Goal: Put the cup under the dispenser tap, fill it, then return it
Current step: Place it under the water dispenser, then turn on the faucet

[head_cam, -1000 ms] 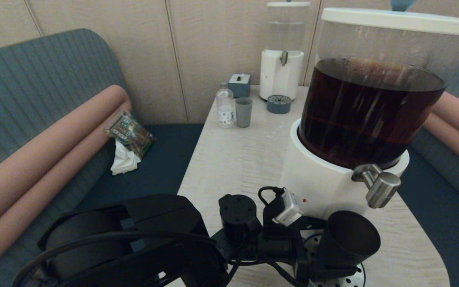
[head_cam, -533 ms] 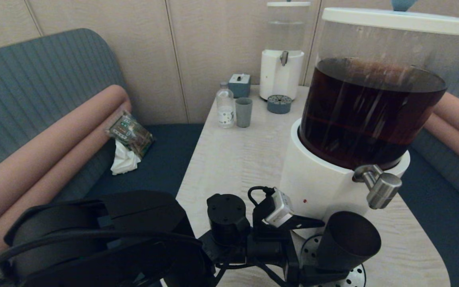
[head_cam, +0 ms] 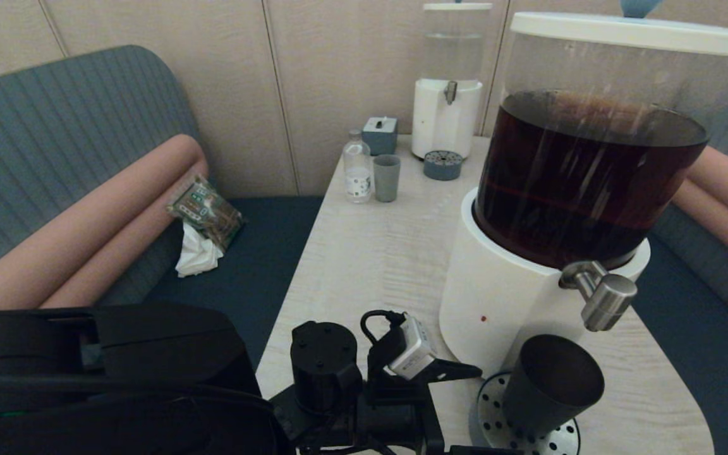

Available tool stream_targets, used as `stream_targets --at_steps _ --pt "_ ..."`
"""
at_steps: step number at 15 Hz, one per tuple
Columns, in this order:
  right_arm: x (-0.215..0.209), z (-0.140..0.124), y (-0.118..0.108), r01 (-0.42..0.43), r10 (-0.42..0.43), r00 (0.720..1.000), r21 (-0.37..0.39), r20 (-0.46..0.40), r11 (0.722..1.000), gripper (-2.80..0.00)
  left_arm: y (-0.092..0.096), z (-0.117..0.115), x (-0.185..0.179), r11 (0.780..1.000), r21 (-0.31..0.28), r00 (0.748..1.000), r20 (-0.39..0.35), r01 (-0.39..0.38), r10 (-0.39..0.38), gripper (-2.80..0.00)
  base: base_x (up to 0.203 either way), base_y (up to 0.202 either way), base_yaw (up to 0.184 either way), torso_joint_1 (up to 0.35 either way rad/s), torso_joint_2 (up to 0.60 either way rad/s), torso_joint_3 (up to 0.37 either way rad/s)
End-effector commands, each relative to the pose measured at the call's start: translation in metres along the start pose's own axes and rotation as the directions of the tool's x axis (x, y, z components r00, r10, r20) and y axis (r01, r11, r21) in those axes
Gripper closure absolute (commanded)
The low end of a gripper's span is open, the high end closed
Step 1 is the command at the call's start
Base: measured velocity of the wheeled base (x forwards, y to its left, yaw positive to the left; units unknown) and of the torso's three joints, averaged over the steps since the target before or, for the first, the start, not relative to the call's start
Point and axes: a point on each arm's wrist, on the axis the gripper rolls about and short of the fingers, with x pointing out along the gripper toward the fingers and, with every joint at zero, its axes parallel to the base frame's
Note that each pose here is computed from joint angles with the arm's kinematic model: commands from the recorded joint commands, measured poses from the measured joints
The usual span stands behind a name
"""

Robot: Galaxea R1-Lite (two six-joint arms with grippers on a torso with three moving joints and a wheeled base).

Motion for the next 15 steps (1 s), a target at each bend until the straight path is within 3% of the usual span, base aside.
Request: stream_targets --at_steps 1,4,5,15 --pt "0.001 -0.003 0.000 0.000 0.000 1.000 -0.001 -0.008 1.000 0.00 -0.005 0.009 -0.009 1.000 0.009 1.000 0.015 -0.003 0.003 -2.80 0.000 0.000 0.000 0.000 0.00 0.000" --pt "0.001 -0.003 0.000 0.000 0.000 1.000 -0.001 -0.008 1.000 0.00 -0.007 0.011 -0.013 1.000 0.012 1.000 0.016 -0.014 0.014 -2.80 0.000 0.000 0.000 0.000 0.00 0.000" --pt "0.001 -0.003 0.000 0.002 -0.002 1.000 -0.001 -0.008 1.000 0.00 -0.006 0.013 -0.012 1.000 0.012 1.000 0.022 -0.017 0.017 0.00 0.000 0.000 0.000 0.000 0.00 0.000" --pt "0.001 -0.003 0.000 0.000 0.000 1.000 -0.001 -0.008 1.000 0.00 0.008 0.004 0.005 1.000 0.013 0.999 0.031 -0.015 0.014 0.00 0.000 0.000 0.000 0.000 0.00 0.000"
